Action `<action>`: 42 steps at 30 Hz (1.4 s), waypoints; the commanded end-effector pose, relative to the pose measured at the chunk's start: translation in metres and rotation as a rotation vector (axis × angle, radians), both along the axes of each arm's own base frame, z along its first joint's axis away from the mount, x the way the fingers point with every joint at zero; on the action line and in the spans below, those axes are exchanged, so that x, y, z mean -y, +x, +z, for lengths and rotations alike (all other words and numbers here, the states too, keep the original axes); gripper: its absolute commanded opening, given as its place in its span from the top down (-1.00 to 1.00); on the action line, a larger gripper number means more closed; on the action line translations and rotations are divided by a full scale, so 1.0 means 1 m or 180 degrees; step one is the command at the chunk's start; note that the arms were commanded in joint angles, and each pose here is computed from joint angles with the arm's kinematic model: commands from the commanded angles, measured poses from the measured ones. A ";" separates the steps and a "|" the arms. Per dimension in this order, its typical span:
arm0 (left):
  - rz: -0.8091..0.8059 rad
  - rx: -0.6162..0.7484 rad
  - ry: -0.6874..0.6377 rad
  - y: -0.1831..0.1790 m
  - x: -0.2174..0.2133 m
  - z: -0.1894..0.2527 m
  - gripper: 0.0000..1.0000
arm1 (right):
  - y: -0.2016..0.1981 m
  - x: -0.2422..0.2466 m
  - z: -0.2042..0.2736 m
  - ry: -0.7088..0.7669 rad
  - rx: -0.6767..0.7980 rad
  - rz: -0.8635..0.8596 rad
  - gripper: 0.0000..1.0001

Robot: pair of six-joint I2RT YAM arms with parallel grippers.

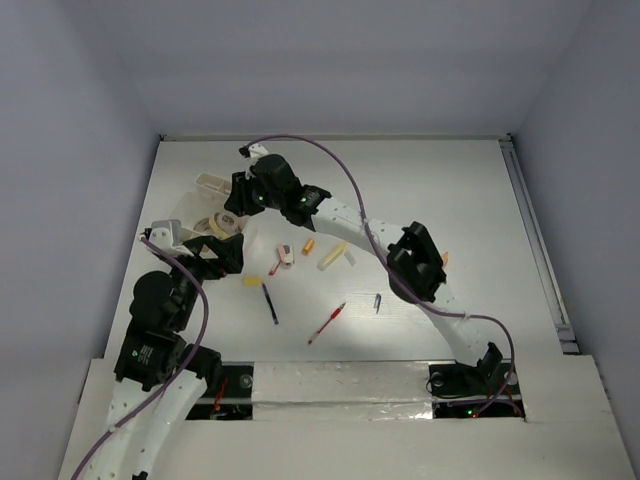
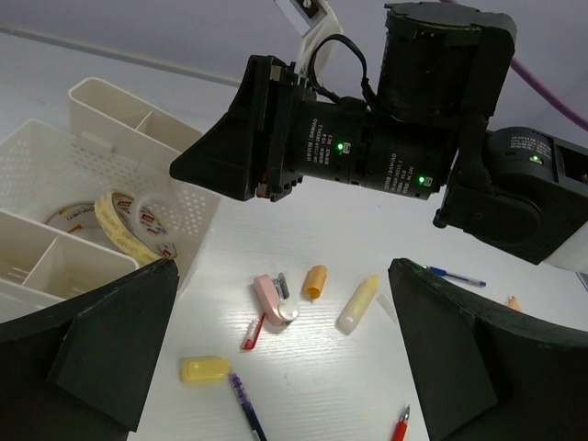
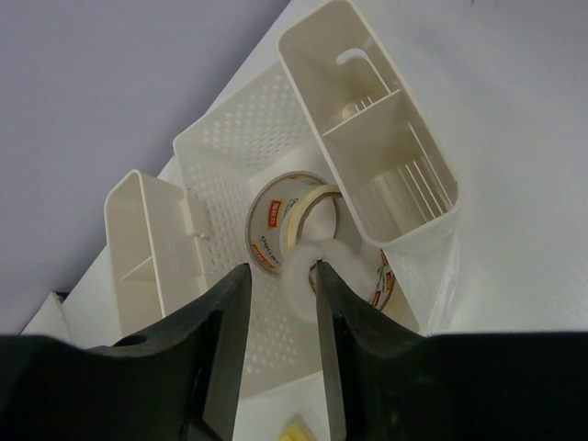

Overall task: Sort the stationery into containers
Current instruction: Place the stationery in the storage box, then pick up the stapler from the center of the board.

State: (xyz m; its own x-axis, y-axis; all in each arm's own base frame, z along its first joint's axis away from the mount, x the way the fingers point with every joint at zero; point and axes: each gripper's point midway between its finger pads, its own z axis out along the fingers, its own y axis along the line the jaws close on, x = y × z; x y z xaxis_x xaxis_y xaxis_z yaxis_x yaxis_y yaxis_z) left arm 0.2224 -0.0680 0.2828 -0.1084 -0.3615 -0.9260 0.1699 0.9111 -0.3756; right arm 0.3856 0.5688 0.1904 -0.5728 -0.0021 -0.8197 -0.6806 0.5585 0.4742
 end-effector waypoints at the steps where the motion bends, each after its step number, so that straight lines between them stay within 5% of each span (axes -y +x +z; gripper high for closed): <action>1: -0.0013 0.0135 -0.0087 0.001 0.002 0.017 -0.98 | -0.002 -0.004 0.050 0.0303 0.0237 0.0018 0.17; 9: -0.0057 0.0048 -0.0051 0.008 0.005 0.010 -0.98 | -0.012 0.025 0.071 0.0302 0.0353 -0.0123 0.19; 13: -0.0134 -0.0045 -0.0020 0.013 0.012 0.003 -0.98 | -0.019 0.083 0.101 0.0308 0.0520 -0.0423 0.24; 21: -0.0598 -0.0585 -0.0326 0.030 0.051 -0.026 -0.98 | -0.048 0.222 0.035 -0.0162 0.0222 -0.0862 0.26; 28: -0.0624 -0.0999 -0.0374 0.043 0.090 -0.060 -0.82 | -0.079 0.293 0.002 -0.0528 0.0150 -0.1089 0.26; 34: -0.0138 -0.1526 0.0266 0.061 0.113 -0.121 -0.73 | -0.094 0.320 -0.005 -0.0481 0.0141 -0.1137 0.25; 42: 0.0381 -0.1694 0.0752 0.094 0.103 -0.151 -0.64 | -0.107 0.324 -0.002 -0.0347 0.0138 -0.1061 0.26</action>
